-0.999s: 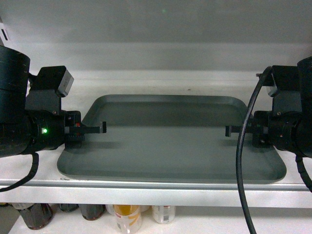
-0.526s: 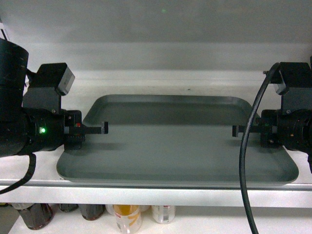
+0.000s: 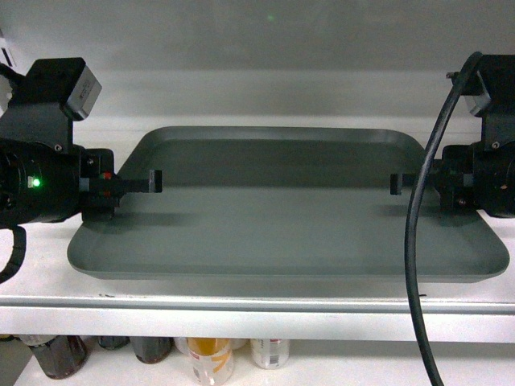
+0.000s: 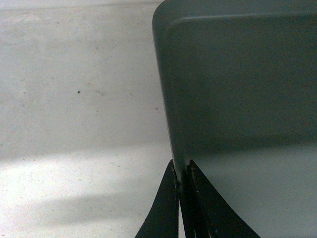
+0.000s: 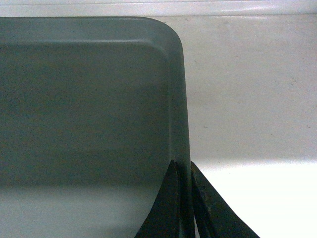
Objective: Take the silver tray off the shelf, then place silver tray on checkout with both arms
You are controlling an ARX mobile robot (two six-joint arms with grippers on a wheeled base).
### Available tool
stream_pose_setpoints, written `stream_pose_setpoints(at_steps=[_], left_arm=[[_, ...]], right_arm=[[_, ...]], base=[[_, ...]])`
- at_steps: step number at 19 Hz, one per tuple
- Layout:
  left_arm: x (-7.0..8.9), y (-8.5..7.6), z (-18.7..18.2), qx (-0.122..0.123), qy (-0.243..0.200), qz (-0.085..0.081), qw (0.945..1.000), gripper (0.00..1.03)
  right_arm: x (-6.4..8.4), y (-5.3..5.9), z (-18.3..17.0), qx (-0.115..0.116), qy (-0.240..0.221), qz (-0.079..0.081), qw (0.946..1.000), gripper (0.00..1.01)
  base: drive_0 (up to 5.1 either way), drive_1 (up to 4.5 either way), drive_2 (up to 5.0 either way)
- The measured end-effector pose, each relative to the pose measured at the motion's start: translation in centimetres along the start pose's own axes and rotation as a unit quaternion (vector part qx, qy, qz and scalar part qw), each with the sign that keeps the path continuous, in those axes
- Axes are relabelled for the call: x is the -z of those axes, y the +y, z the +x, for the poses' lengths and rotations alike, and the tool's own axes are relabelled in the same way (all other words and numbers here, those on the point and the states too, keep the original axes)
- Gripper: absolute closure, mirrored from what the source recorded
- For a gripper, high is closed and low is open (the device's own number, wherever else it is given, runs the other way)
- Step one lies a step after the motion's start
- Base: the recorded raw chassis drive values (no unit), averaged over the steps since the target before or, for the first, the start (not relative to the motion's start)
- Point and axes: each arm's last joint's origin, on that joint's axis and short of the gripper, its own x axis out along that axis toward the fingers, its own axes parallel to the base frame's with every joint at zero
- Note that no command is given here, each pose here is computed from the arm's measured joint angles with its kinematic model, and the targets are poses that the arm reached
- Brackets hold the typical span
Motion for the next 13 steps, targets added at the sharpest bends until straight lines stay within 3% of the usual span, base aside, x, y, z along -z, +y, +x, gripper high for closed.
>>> stream_pose_setpoints(at_steps=[5, 13], left_arm=[[-1.2, 0.1, -2.2, -0.003, -0.015, 0.003, 0.9999, 1.00], [-1.0, 0.1, -2.3, -0.005, -0.020, 0.006, 0.9998, 1.00]], right_arm=[[-1.8, 0.2, -2.8, -0.004, -0.012, -0.001, 0.9999, 0.98], [-1.7, 0.1, -2.8, -0.002, -0.007, 0.001, 1.0000, 0.98]], base=[[0.0, 0.00, 0.0], [0.0, 0.00, 0.0]])
